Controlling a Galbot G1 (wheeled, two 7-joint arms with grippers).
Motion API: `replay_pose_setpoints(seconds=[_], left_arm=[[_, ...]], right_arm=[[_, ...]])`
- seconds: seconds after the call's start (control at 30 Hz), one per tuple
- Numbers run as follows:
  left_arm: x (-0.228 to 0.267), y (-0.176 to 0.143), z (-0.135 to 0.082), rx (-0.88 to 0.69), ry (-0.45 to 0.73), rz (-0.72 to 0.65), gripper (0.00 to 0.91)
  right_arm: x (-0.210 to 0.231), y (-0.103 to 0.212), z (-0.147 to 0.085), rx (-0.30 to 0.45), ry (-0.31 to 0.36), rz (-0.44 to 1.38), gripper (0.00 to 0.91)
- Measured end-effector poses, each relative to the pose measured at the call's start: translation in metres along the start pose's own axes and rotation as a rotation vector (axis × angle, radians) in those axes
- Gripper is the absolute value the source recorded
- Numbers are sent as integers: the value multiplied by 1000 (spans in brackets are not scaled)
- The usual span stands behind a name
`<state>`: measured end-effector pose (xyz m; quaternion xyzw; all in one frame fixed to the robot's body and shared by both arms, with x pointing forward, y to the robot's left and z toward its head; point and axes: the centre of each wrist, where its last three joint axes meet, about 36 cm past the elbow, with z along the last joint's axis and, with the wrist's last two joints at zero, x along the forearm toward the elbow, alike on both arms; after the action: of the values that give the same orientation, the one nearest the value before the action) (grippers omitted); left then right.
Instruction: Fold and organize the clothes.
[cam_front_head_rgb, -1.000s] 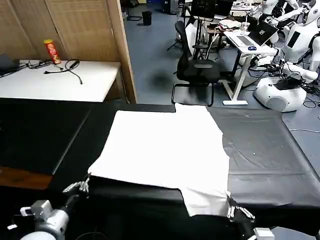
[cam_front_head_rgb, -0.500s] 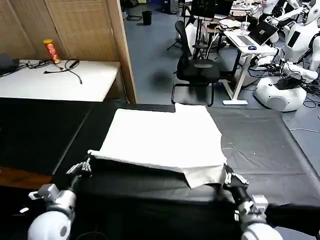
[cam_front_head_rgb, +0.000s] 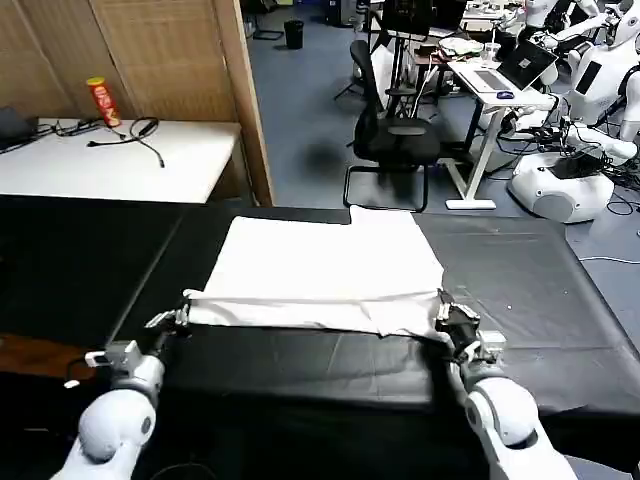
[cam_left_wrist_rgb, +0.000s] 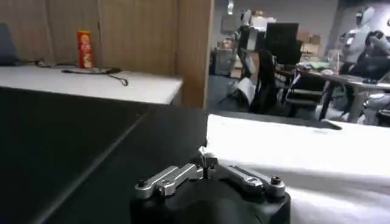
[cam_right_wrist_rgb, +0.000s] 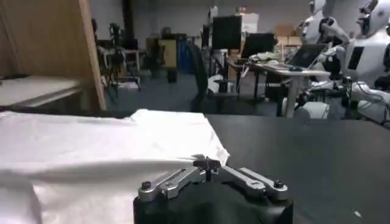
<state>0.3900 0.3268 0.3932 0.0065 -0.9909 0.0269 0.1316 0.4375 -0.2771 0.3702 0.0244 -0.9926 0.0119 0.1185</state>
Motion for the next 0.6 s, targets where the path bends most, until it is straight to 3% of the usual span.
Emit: replay_pose_setpoints(seconds=[0.1,0.13,0.17,0.2,0.37,0.6], left_arm=[[-9,-1,-1,-5,1,6,0],[-11,-2,-1,-6,2,7,634],[-14,-2,-2,-6,3,9,634],[-17,-3,-3,-7,5,11,878],[-25,-3,-4,-22,32,11,878],[-21,0,-5,-33,63,3,878]], right_arm=[[-7,0,-1,2,24,-17,0],[-8,0,-2,4,40,-23,0],[-8,-2,-2,8,52,-32,224],[-7,-3,-2,12,62,-37,878],[9,-7,-11,-11,104,-54,878],[66,-6,-31,9,81,-83,878]])
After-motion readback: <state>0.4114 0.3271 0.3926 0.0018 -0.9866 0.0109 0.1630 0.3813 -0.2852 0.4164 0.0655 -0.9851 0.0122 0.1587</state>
